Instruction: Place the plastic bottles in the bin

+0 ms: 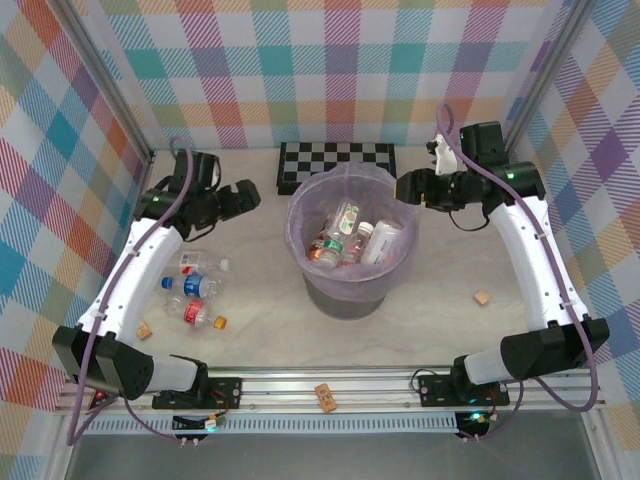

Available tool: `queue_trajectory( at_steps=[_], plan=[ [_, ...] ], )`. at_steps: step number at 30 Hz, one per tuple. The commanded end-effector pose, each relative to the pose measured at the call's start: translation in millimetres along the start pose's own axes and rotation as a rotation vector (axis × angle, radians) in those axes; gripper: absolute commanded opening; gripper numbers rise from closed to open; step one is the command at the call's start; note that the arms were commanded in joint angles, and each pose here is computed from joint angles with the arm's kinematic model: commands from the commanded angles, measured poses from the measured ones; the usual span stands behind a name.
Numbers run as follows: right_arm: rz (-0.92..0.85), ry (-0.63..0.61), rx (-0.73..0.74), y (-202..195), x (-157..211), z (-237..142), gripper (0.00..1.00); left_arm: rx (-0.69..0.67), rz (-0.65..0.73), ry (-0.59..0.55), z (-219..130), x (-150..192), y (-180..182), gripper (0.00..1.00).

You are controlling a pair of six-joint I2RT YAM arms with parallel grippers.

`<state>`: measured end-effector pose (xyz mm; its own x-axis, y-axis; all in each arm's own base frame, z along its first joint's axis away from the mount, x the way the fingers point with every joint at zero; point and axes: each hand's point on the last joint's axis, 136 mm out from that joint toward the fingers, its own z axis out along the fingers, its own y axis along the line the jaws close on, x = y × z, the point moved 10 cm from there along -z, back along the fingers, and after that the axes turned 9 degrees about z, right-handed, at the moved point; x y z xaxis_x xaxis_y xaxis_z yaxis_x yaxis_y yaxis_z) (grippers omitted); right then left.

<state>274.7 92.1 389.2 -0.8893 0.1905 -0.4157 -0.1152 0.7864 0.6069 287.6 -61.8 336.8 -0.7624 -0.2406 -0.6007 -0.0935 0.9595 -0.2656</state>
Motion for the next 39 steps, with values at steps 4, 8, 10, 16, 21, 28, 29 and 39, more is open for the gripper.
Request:
queue_trajectory(
  at_steps=[4, 8, 10, 16, 21, 28, 29, 39],
  plan=[
    [-0.036, 0.001, 0.001, 1.4, 2.5, -1.8, 0.59, -0.206, -0.235, -0.046, 11.4, 12.4, 68.4, 0.95],
    [-0.036, 0.003, 0.006, 0.1, 4.1, -1.1, 0.59, -0.267, -0.355, 0.005, 32.5, 24.2, 96.4, 0.92],
    [-0.036, 0.004, 0.003, 0.1, 4.4, -1.0, 0.59, -0.298, -0.424, 0.026, 44.3, 30.8, 109.2, 0.92],
    [-0.023, 0.018, -0.018, -1.5, 7.0, 2.9, 0.59, -0.446, -0.578, 0.083, 70.5, 45.5, 132.6, 0.90],
    [-0.020, 0.016, -0.017, -2.6, 7.6, 3.7, 0.59, -0.509, -0.633, 0.104, 81.7, 53.5, 139.5, 0.89],
    [-0.018, 0.017, -0.012, -3.8, 8.4, 4.9, 0.59, -0.554, -0.651, 0.177, 104.7, 62.3, 147.4, 0.89],
    [-0.016, 0.017, -0.012, -4.4, 8.1, 5.7, 0.59, -0.553, -0.654, 0.188, 108.1, 63.8, 147.9, 0.88],
    [-0.012, 0.014, 0.000, -5.3, 8.8, 5.1, 0.60, -0.540, -0.685, 0.229, 133.1, 75.7, 152.9, 0.88]
  ],
)
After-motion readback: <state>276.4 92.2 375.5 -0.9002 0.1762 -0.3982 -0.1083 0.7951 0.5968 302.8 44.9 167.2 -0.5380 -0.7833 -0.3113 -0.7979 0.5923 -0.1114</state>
